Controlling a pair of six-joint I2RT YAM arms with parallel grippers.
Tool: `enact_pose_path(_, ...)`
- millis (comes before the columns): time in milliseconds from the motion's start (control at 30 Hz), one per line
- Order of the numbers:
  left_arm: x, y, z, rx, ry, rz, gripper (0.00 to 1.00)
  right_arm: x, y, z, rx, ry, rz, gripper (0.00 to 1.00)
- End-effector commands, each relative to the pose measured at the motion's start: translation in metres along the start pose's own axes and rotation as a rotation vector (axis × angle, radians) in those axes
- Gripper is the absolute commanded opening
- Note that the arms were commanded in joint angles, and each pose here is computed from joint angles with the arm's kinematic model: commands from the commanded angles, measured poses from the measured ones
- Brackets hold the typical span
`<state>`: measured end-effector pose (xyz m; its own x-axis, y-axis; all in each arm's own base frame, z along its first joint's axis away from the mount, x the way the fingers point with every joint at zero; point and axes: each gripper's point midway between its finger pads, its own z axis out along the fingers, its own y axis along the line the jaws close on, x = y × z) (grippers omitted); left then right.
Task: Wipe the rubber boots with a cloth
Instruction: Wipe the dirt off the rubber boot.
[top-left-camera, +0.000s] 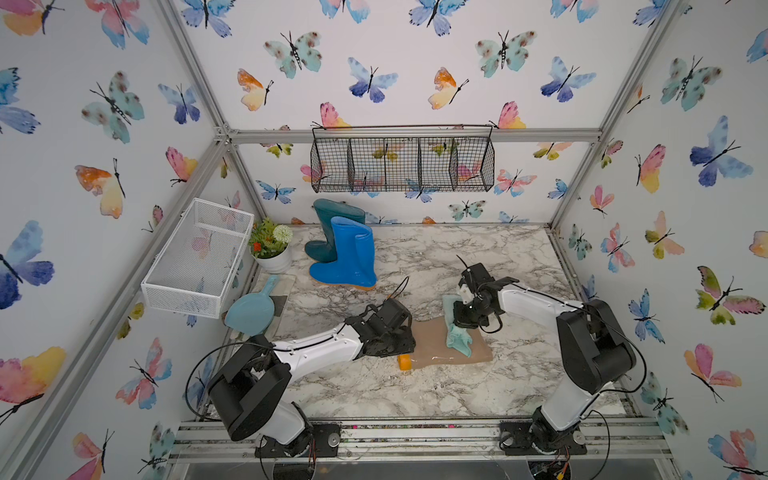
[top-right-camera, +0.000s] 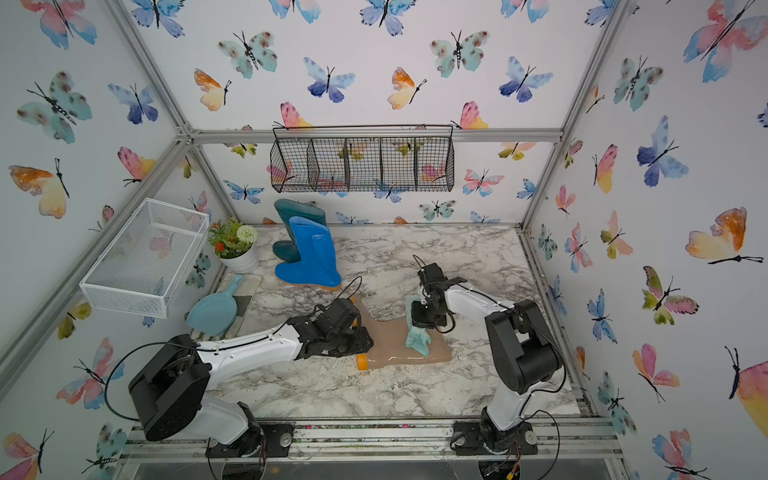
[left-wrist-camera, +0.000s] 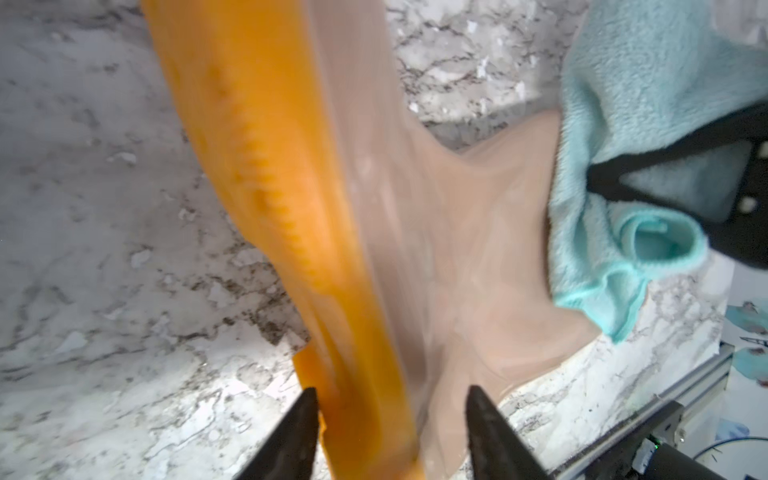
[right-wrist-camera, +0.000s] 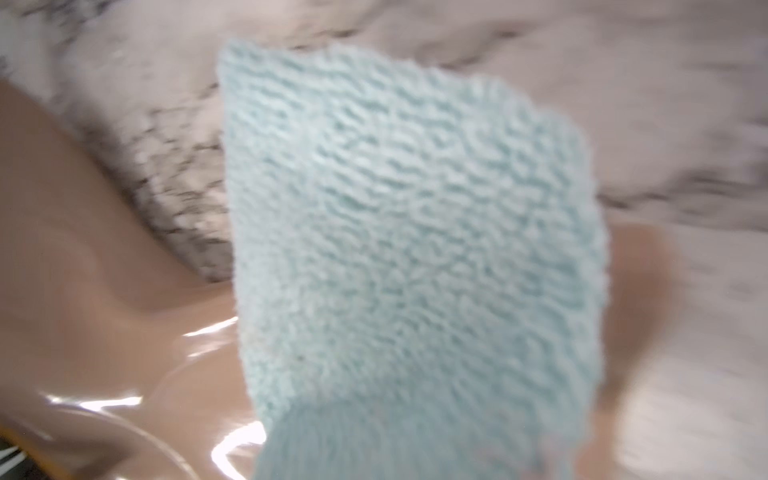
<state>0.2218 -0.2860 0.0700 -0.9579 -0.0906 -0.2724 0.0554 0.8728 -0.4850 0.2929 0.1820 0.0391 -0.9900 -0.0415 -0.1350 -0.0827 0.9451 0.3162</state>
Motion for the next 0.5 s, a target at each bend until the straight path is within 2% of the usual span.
enact_pose_path(0,-0.006,-0.013,-0.011,0.076,-0.040,-0.009,0.64,0.015,0.011,-0.014,-0.031,0.008,-0.049,0.02)
enact_pose_path(100,-0.003,-0.015,-0.014,0.113,-0.040,-0.029,0.63,0.021,0.047,-0.015,-0.143,-0.007,-0.060,0.03)
enact_pose_path(167,0.001,-0.014,-0.011,0.123,-0.028,-0.040,0.57,0.028,0.081,-0.015,-0.186,-0.013,-0.121,0.02)
enact_pose_path(300,0.009,-0.008,0.000,0.118,0.004,-0.065,0.52,0.058,0.138,0.001,-0.265,0.051,-0.230,0.03)
enact_pose_path(367,0.013,-0.003,0.005,0.106,0.018,-0.079,0.51,0.077,0.149,0.017,-0.269,0.121,-0.256,0.02)
enact_pose_path(467,0.016,0.000,0.008,0.098,0.026,-0.086,0.51,0.086,0.129,0.030,-0.188,0.159,-0.233,0.02)
